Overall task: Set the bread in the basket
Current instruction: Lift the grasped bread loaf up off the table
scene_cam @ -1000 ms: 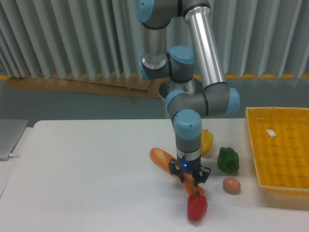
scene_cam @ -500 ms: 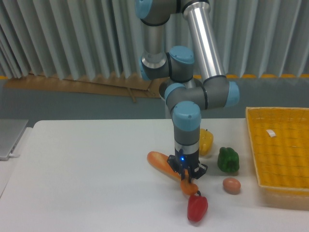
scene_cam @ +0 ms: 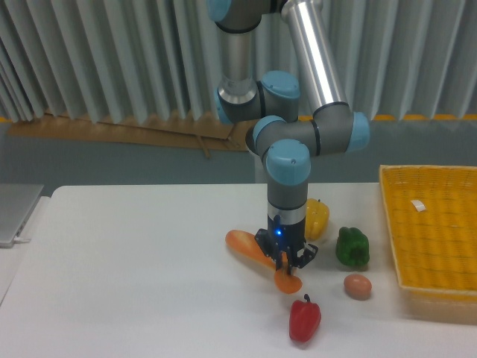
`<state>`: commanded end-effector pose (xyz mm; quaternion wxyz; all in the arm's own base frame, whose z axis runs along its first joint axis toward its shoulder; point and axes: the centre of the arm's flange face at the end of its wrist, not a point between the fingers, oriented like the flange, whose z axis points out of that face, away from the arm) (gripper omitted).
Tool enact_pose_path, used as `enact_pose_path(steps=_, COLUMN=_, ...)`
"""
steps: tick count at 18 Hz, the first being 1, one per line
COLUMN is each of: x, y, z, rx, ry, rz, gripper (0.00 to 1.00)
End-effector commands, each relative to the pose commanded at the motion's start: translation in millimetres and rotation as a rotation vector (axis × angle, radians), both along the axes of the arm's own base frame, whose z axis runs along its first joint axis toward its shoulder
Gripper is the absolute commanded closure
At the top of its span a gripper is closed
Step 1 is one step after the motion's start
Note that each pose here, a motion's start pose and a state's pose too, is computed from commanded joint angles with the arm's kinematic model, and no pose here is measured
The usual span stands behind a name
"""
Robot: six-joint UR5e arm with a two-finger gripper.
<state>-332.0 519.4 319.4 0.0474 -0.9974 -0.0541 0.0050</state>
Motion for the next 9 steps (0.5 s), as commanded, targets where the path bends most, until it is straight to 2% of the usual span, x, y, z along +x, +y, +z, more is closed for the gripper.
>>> enact_pose_path(steps=3, x=-1.3, y=-10.8, z=17.6, rx=0.020, ry=-0.022, rz=-0.013, gripper=0.71)
enact_pose_path(steps=9, x=5.4, y=-30.1, z=63.2, rx=0.007, ry=-0.029, rz=-0.095, gripper=0.71)
